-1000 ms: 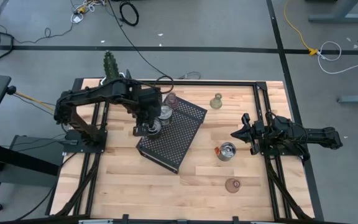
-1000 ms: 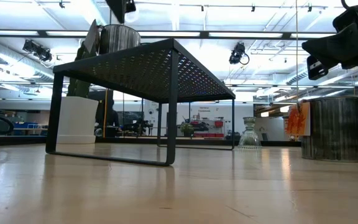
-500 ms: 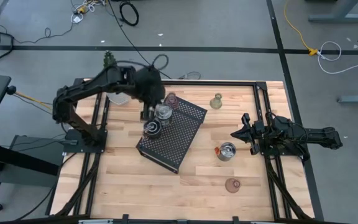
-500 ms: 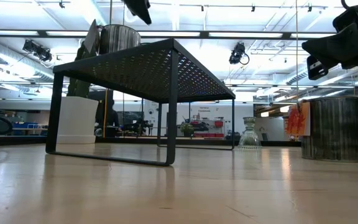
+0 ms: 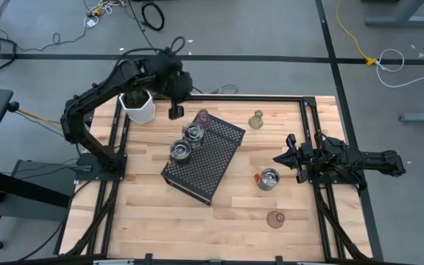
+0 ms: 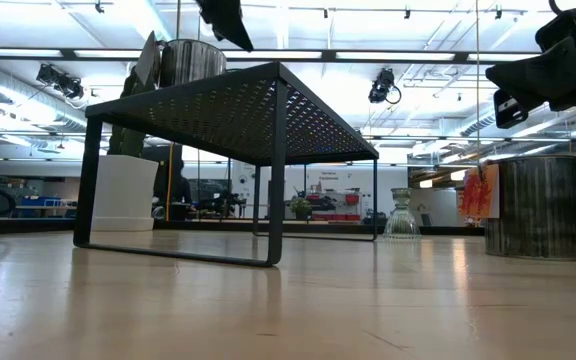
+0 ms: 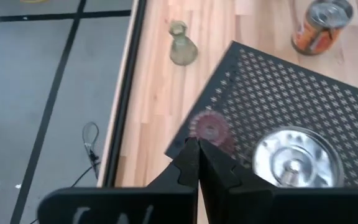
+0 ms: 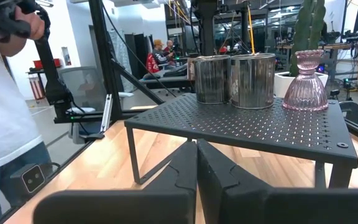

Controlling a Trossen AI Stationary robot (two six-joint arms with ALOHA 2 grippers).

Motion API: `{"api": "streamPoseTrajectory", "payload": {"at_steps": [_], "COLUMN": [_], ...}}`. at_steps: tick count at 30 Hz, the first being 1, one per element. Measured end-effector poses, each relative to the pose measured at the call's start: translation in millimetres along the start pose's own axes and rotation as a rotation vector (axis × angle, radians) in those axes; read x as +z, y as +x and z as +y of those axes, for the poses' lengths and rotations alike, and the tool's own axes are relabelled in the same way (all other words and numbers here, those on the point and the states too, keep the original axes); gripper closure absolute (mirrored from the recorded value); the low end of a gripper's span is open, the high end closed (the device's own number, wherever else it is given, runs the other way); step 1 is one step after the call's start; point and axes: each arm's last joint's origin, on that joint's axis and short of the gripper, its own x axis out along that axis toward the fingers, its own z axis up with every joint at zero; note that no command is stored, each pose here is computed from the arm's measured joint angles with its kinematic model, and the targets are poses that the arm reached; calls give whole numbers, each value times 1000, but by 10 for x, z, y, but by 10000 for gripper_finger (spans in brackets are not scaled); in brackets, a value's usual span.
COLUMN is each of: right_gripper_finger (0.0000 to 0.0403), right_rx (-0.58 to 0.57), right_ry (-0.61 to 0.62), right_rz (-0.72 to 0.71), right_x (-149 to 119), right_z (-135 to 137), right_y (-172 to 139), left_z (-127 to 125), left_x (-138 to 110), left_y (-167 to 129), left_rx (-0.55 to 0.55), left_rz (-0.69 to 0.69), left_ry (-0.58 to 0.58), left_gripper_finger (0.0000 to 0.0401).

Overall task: Pick & Place candle stick holders
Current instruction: Adjust the purple candle holder on the shelf

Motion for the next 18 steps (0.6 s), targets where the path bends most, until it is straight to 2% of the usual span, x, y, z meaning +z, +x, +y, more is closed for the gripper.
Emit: {"api": "streamPoseTrajectory", "payload": {"at_steps": [7, 14, 18], "right_gripper_finger": [391, 391, 391], "right_rx": [0, 0, 0], "right_ry": [0, 0, 0], "right_rz": [0, 0, 0], "right_x": [0, 0, 0], "right_z": [0, 0, 0], "right_y": [0, 0, 0], "left_z": [159, 242, 287], "left_x": [25, 47, 21], "left_y": [119, 469, 614], "left_rx": [40, -64, -57], "left_rz": [-36, -38, 3], "left_ry": [-28, -135, -187], "left_gripper_finger": [394, 392, 373]}}
